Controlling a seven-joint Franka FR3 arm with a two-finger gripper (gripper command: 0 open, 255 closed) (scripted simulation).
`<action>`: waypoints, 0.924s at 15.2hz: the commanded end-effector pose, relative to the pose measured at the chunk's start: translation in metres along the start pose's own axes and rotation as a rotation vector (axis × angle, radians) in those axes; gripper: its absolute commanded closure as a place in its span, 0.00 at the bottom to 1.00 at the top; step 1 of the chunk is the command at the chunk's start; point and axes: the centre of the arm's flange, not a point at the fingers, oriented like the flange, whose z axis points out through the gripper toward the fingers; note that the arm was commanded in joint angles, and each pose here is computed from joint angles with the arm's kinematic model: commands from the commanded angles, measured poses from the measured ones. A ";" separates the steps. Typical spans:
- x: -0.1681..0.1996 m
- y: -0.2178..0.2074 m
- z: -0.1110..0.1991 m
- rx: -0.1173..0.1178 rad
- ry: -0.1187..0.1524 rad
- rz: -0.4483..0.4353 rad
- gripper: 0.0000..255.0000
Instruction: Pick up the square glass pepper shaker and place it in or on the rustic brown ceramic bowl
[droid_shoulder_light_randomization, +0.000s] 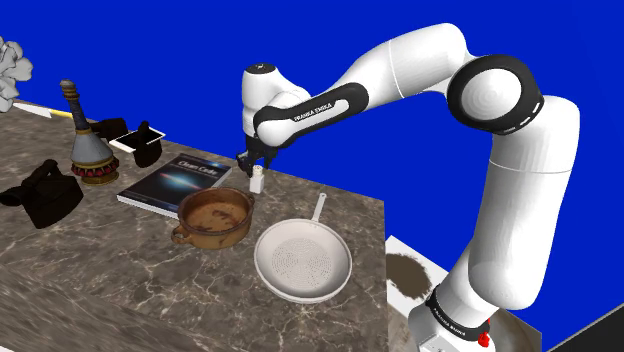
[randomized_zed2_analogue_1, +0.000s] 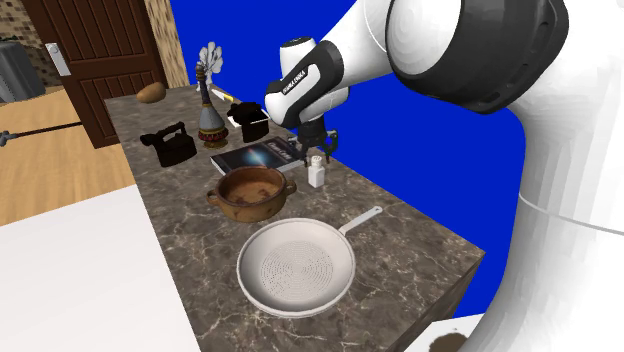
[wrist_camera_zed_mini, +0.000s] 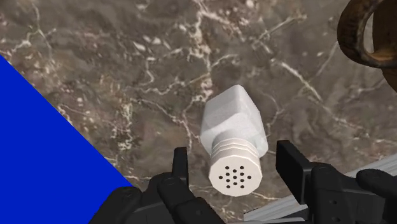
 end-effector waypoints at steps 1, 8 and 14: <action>0.000 0.000 0.000 0.000 0.000 0.000 1.00; 0.000 0.000 0.000 0.000 0.000 0.000 1.00; 0.004 0.004 -0.026 0.000 0.000 0.000 1.00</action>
